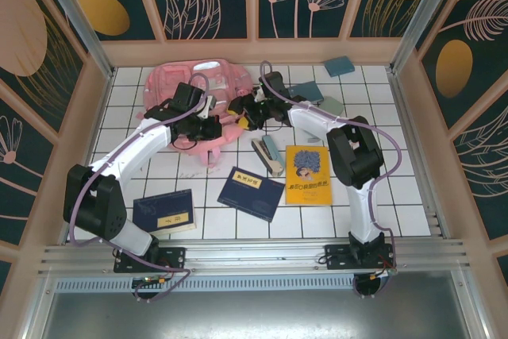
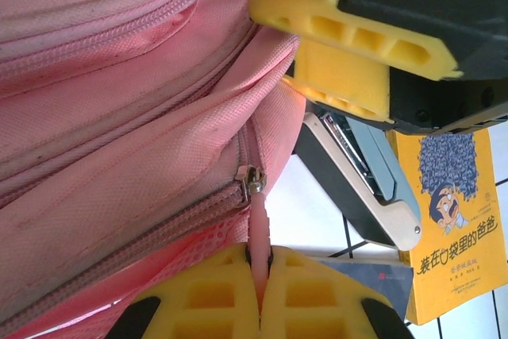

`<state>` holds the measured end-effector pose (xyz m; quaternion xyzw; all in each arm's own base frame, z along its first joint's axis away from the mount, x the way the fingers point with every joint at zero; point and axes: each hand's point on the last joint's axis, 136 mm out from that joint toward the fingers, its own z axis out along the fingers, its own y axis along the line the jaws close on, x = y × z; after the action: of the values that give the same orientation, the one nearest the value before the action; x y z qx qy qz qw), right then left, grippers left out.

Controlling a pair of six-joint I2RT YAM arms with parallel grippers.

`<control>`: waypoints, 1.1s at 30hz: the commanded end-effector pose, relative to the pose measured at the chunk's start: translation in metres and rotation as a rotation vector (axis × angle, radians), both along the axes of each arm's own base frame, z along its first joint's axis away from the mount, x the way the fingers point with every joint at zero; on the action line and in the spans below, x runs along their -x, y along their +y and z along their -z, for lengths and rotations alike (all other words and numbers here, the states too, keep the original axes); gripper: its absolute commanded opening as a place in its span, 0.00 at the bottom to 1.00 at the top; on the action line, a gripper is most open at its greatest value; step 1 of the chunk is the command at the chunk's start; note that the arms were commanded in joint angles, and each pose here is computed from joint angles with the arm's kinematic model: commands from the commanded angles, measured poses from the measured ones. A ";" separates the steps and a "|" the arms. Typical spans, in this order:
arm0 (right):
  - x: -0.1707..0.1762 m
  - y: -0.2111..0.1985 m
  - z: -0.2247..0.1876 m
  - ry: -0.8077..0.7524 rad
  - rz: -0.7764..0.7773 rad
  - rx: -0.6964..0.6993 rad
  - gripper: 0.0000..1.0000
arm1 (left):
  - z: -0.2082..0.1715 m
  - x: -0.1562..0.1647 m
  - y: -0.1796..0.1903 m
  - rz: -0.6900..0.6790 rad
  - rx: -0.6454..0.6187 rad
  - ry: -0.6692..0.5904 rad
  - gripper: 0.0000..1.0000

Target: Pack the student bag

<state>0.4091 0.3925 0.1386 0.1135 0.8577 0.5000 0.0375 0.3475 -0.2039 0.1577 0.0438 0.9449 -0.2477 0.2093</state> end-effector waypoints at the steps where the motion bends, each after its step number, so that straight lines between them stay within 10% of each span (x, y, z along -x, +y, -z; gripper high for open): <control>1: -0.004 0.026 -0.019 -0.027 -0.039 -0.090 0.37 | -0.036 -0.002 -0.016 0.064 0.071 -0.097 0.00; 5: -0.019 0.024 -0.023 -0.063 -0.011 -0.054 0.00 | -0.028 0.003 -0.012 0.066 0.056 -0.079 0.00; 33: -0.076 -0.063 -0.022 -0.168 0.095 0.097 0.00 | 0.030 0.034 0.047 -0.079 -0.186 0.019 0.00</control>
<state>0.4292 0.3777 0.1409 0.0778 0.8717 0.4814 0.0481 0.3359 -0.1878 0.1408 0.0535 0.9486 -0.2029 0.2368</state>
